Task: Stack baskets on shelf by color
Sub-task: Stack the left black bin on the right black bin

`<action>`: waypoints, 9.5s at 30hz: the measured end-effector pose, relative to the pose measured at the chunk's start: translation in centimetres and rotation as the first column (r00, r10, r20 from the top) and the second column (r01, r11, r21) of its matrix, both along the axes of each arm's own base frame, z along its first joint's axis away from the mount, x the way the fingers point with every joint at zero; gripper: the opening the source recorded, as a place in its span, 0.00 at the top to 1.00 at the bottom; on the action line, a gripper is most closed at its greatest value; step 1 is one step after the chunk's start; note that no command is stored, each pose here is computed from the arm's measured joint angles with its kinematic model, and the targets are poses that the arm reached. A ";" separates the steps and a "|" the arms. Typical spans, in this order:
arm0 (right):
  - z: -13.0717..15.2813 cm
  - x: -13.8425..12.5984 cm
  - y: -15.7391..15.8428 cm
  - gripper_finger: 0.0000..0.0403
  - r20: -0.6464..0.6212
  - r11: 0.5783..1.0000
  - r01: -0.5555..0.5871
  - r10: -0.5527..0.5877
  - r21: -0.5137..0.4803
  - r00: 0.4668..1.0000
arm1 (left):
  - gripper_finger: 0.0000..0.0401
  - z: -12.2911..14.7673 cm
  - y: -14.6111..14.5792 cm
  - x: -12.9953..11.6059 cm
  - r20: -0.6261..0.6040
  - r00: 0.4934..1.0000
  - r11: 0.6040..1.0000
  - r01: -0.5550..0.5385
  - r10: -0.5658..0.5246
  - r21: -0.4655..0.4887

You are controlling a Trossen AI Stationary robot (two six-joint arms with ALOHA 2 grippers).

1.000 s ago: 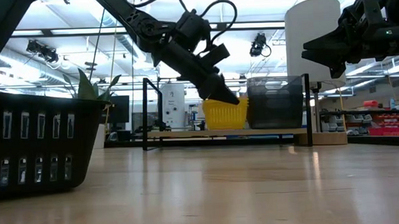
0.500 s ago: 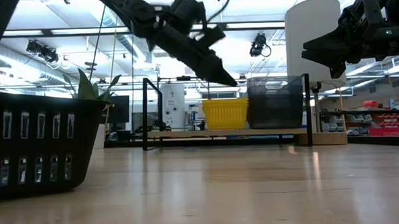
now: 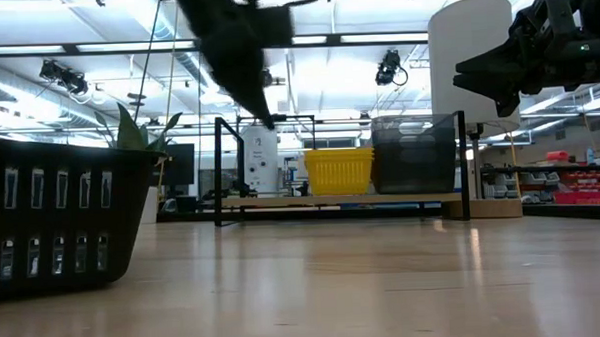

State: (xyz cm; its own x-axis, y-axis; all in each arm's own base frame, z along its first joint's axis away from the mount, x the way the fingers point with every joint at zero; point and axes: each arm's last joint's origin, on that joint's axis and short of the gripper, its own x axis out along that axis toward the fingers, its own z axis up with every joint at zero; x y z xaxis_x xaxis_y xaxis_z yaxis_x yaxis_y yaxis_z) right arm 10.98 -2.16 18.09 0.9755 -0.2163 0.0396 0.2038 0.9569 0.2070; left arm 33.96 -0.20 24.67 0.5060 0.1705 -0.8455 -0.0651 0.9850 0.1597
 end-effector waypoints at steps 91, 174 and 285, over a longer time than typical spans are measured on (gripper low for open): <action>0.1 0.1 0.0 0.66 0.012 1.000 0.000 0.000 -0.002 1.000 | 0.64 -6.7 -15.3 -23.8 -0.397 0.918 0.911 -0.186 0.026 -0.369; 0.1 0.1 0.0 0.66 0.013 1.000 0.000 0.000 -0.002 1.000 | 0.96 -4.8 -7.4 -12.8 0.017 0.964 0.671 -0.173 0.267 -0.721; 0.1 0.1 0.0 0.66 0.013 1.000 0.000 0.000 -0.002 1.000 | 0.98 1.1 -12.1 -17.1 -0.264 0.942 0.763 -0.325 0.208 -0.558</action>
